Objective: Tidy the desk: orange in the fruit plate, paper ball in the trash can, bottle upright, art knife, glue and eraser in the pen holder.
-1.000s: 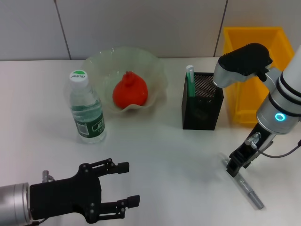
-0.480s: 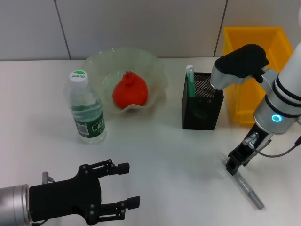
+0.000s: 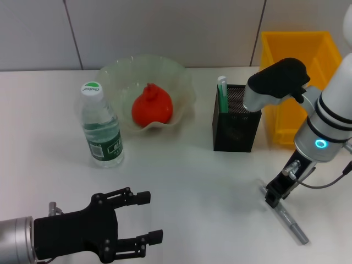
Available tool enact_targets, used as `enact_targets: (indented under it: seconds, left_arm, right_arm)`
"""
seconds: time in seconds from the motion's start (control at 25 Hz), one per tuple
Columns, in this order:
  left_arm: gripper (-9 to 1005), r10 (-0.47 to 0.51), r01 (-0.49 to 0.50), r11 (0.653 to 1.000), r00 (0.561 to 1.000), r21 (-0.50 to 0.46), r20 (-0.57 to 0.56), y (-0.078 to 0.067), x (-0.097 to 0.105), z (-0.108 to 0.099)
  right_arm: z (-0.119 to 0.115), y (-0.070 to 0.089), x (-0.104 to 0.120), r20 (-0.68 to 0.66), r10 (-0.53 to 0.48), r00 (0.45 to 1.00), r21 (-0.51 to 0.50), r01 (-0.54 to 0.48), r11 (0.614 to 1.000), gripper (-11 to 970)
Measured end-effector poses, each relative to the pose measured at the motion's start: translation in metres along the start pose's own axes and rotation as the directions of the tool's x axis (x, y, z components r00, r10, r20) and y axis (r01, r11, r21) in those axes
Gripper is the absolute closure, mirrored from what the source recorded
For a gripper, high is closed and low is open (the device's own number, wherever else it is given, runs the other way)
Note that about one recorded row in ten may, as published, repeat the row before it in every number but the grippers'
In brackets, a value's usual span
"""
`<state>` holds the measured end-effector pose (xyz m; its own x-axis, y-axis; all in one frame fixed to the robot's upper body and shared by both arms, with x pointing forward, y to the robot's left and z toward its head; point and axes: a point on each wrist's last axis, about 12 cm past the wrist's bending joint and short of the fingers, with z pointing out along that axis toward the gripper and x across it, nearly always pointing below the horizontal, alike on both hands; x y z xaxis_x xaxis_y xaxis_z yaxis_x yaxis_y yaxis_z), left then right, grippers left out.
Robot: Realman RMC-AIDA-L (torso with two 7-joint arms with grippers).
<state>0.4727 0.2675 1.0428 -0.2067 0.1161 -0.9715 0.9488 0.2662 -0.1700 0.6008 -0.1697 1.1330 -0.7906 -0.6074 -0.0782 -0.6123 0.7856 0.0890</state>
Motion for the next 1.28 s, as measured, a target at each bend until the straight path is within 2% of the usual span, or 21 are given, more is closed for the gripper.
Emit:
enact_targets:
  seconds: [0.36,1.04,1.2,1.28]
  left_arm:
    - [198,-0.006,0.006,1.0,1.0,0.0,0.0,0.0,0.0,0.0]
    - [198,-0.015,0.015,1.0,1.0,0.001,0.003,-0.002,0.001,-0.002]
    - [198,-0.015,0.015,1.0,1.0,0.002,0.002,-0.002,0.001,-0.002]
    - [198,-0.015,0.015,1.0,1.0,0.002,0.002,-0.002,0.001,-0.002]
  right_arm:
    - [0.004,0.0,0.0,-0.008,-0.007,1.0,0.006,0.007,1.0,686]
    - [0.008,0.0,0.0,-0.016,-0.008,1.0,0.001,0.008,1.0,740]
    - [0.004,0.003,-0.001,0.004,-0.02,1.0,-0.035,0.02,0.999,784]
    - [-0.006,0.005,-0.002,0.052,-0.04,0.998,-0.082,0.044,0.996,822]
